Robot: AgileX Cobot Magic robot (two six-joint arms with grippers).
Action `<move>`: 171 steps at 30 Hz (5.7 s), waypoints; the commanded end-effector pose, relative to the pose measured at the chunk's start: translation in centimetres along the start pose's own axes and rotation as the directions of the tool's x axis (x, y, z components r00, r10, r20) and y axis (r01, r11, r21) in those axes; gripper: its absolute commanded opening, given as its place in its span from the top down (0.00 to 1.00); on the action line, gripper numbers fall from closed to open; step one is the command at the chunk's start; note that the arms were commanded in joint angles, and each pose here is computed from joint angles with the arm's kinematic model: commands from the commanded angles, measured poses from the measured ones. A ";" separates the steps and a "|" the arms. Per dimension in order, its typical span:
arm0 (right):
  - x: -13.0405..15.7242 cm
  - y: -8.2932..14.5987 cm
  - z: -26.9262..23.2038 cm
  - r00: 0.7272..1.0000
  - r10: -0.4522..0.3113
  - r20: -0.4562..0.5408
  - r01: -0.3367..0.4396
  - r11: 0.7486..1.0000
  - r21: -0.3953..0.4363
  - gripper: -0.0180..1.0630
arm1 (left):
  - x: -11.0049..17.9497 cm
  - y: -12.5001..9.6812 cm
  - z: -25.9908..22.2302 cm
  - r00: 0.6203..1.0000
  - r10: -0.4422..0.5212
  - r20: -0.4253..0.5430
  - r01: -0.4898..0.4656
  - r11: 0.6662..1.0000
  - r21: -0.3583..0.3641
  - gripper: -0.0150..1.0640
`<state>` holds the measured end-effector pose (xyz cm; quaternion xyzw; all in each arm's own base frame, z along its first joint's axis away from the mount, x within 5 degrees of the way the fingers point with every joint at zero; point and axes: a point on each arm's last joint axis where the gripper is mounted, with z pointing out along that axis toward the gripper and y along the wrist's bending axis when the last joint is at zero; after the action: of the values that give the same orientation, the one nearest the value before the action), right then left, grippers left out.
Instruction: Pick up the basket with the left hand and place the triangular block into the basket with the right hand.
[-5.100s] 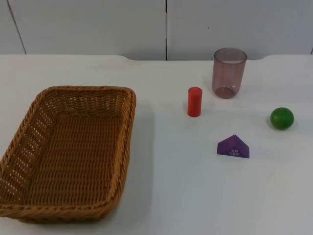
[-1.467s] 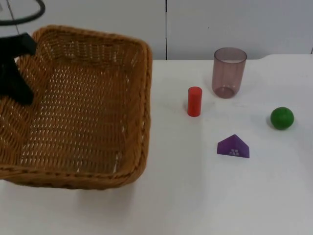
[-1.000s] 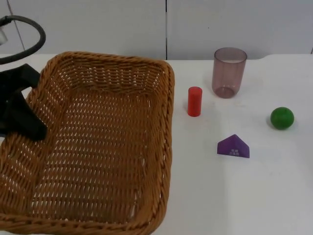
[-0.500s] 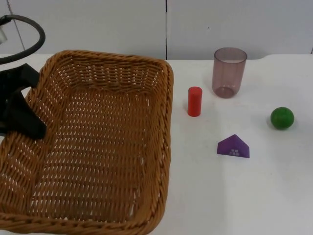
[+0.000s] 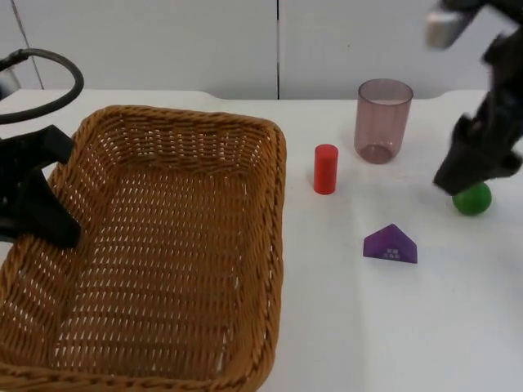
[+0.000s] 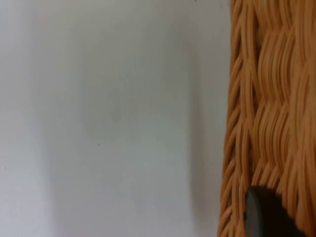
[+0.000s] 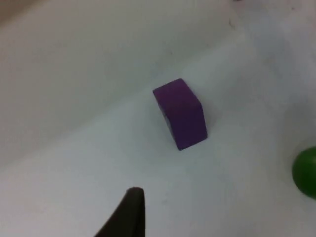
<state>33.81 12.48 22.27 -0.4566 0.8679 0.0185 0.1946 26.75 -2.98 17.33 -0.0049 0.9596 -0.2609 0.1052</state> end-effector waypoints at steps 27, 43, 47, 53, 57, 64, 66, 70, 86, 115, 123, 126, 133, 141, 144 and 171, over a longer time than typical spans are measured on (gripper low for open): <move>-0.9 2.1 14.8 0.944 -0.300 -0.135 0.283 0.950 -0.133 0.32 | 0.2 -0.5 0.0 1.000 -0.013 -0.016 0.013 0.999 0.040 0.99; -3.8 1.7 -0.4 0.988 -0.156 0.007 0.156 0.988 -0.014 0.98 | 0.4 -0.5 0.0 1.000 -0.009 -0.028 0.010 0.999 0.048 0.99; -4.0 2.1 -6.3 0.988 -0.091 0.128 0.084 0.995 0.056 0.98 | 0.4 -0.5 0.0 1.000 -0.009 -0.028 0.010 0.999 0.048 0.99; -4.7 3.4 -8.0 0.985 -0.076 0.156 0.069 0.996 0.048 0.98 | 0.4 -0.5 -0.1 1.000 -0.008 -0.030 0.010 0.999 0.049 0.99; -6.9 5.5 -8.0 0.980 -0.088 0.180 0.086 0.996 0.018 0.98 | 0.4 -0.6 -0.1 0.999 -0.008 -0.033 0.010 0.999 0.052 0.99; -13.0 10.5 -5.7 0.961 -0.092 0.261 0.107 0.993 -0.044 0.98 | 0.4 -0.6 -0.1 1.000 -0.006 -0.030 0.007 0.999 0.052 0.99; -13.9 11.3 -5.3 0.958 -0.093 0.272 0.111 0.992 -0.053 0.98 | 0.4 -0.6 -0.1 0.999 -0.006 -0.033 0.007 0.999 0.054 0.99; -15.8 13.0 -1.5 0.960 -0.059 0.273 0.082 0.994 -0.074 0.98 | 0.4 -0.6 -0.1 1.000 -0.005 -0.030 0.006 0.998 0.054 0.99; -15.4 14.0 5.3 0.987 0.056 0.152 -0.038 0.992 -0.119 0.24 | 0.3 -0.7 -0.1 1.000 -0.008 -0.025 0.009 0.998 0.066 0.99; -1.8 11.9 -32.0 0.616 0.001 0.788 -0.146 0.983 0.113 0.20 | 3.1 -9.8 11.4 0.985 0.166 -0.048 -0.166 0.986 0.007 0.99; 0.7 12.3 -33.0 0.596 0.007 0.803 -0.156 0.982 0.108 0.20 | 3.7 -9.3 14.3 0.967 0.207 -0.149 -0.209 0.978 0.002 0.99; 1.3 12.4 -33.3 0.603 0.010 0.798 -0.157 0.982 0.107 0.20 | 3.7 -9.2 14.5 0.969 0.198 -0.148 -0.200 0.980 0.001 0.94; 1.3 12.4 -33.2 0.612 0.012 0.791 -0.157 0.982 0.106 0.20 | 3.7 -9.3 14.3 0.963 0.220 -0.156 -0.222 0.975 0.004 0.27; 1.9 12.1 -33.8 0.607 -0.030 0.794 -0.169 0.972 0.165 0.20 | 1.0 -11.1 6.8 0.919 0.393 0.034 -0.394 0.919 0.017 0.01; 2.2 12.0 -34.0 0.599 -0.020 0.801 -0.187 0.969 0.164 0.20 | 0.2 -11.6 2.9 0.895 0.418 0.158 -0.422 0.907 -0.007 0.01; 15.9 15.2 -26.4 0.564 0.135 0.815 -0.282 0.959 0.036 0.20 | 14.6 -13.5 -20.8 0.483 0.594 0.644 -0.597 0.761 -0.254 0.01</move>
<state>5.61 3.71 39.67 -0.2804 0.7352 0.1649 0.5947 7.93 -5.39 38.96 0.2373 0.7795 -0.1935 0.5464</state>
